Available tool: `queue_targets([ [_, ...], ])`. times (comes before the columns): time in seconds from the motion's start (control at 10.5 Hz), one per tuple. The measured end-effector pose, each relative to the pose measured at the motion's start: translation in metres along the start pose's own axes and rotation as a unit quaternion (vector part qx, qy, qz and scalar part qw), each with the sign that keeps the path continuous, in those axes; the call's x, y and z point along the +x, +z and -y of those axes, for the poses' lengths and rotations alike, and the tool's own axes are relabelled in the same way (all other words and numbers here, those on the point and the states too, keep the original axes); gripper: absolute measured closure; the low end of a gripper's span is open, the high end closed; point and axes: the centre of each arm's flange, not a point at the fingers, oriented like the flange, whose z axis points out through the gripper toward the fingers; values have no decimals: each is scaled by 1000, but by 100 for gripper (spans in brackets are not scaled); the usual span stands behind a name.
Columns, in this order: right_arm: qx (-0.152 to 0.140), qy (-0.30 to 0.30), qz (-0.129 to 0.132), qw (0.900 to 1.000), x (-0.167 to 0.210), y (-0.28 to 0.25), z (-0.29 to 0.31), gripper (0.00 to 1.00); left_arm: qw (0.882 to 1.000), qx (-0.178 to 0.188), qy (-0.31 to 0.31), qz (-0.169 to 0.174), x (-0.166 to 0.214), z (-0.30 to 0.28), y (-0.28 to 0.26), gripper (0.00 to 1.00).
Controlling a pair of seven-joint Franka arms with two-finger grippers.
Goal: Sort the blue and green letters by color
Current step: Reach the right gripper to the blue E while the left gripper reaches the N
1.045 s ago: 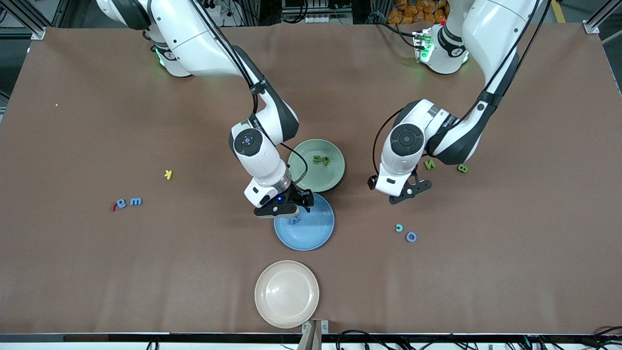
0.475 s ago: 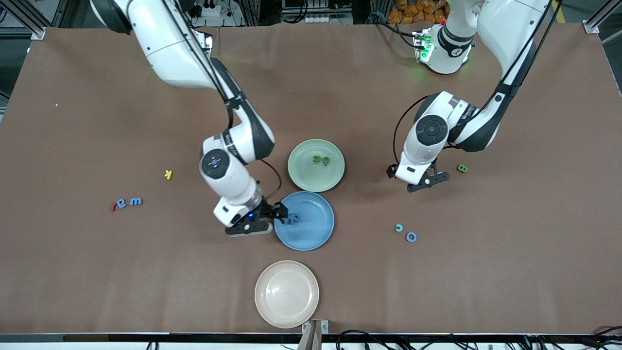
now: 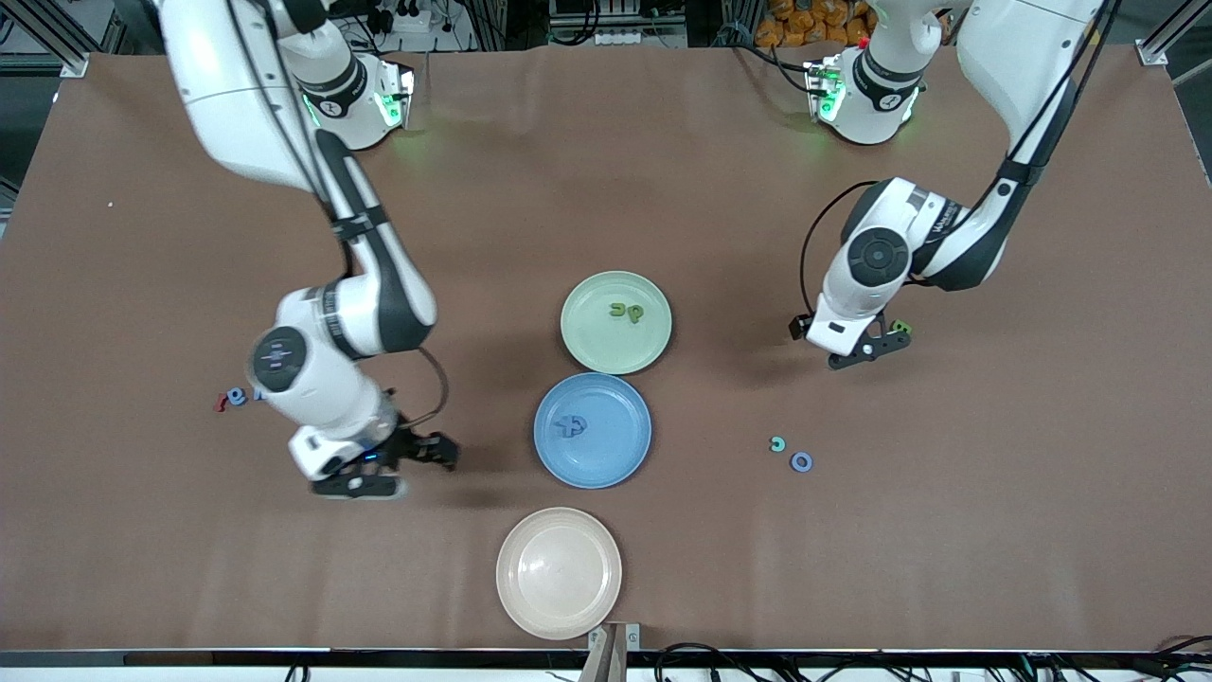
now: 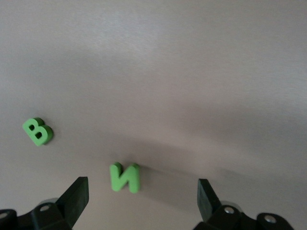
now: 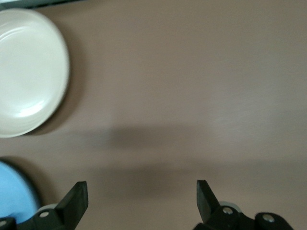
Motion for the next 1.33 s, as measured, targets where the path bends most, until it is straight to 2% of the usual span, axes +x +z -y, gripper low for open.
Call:
queue_targets([
  [0.19,-25,9,-4,1000,17,-16,-70,0,1000,-24,3,-12,-1,30,13,0],
  [0.57,-71,47,2,996,29,-33,-175,0,1000,-23,-16,-5,-16,54,28,0],
  [0.76,-91,105,36,990,23,-40,-215,0,999,-26,-34,-6,-17,53,27,0],
  [0.86,-100,158,54,981,19,-46,-232,0,998,-31,-45,-9,-17,51,27,0],
  [1.05,-118,270,70,953,13,-63,-264,0,997,-38,-65,-8,-20,49,33,0],
  [1.14,-126,328,74,933,9,-69,-275,0,997,-40,-71,-6,-21,48,36,0],
  [1.33,-138,450,62,880,7,-71,-282,0,996,-46,-82,-3,-23,44,42,0],
])
